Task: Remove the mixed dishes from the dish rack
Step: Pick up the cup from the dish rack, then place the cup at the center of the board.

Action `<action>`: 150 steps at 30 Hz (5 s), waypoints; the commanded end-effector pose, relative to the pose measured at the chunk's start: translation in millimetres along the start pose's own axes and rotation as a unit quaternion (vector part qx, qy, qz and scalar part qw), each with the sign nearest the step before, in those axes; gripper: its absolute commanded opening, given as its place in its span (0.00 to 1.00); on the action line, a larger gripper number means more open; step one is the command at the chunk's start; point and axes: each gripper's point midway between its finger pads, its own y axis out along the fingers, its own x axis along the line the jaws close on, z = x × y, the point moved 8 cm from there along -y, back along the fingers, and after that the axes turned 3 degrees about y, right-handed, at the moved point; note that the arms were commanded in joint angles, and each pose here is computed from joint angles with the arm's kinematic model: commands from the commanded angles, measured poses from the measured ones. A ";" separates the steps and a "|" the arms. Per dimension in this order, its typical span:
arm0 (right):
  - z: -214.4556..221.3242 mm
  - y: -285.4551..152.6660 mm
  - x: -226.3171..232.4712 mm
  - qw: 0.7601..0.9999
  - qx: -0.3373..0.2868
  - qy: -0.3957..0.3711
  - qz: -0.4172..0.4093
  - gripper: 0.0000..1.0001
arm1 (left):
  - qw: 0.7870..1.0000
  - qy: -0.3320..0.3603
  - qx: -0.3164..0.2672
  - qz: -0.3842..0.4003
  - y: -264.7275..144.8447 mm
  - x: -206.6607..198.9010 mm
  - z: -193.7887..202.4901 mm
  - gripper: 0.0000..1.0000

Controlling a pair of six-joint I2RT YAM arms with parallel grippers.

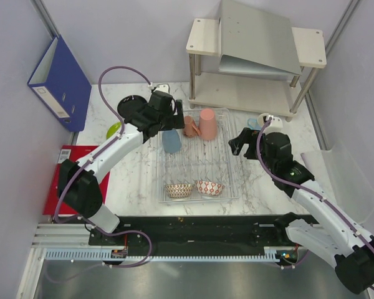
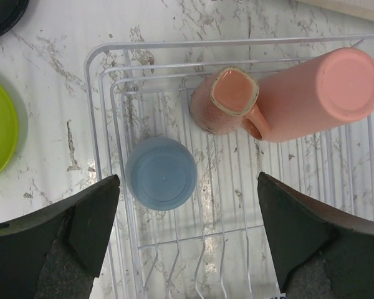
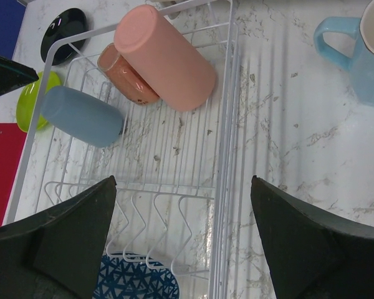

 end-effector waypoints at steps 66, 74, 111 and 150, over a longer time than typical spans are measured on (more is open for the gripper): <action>-31.1 -30.4 58.6 0.969 -0.055 0.076 -0.228 0.90 | 0.710 -0.206 -0.066 0.670 -142.5 -14.0 -0.8 0.02; -36.1 -32.6 67.9 0.957 -0.063 0.090 -0.269 0.90 | 0.679 -0.216 -0.061 0.698 -140.3 -14.9 2.1 0.02; -39.4 -13.8 79.2 0.976 -0.053 0.061 -0.204 0.00 | 0.775 -0.209 0.030 0.595 -108.6 -27.2 26.6 0.65; -29.8 11.2 -125.0 0.893 0.090 0.200 0.393 0.00 | 0.901 -0.204 0.160 0.347 -86.7 9.3 81.5 0.49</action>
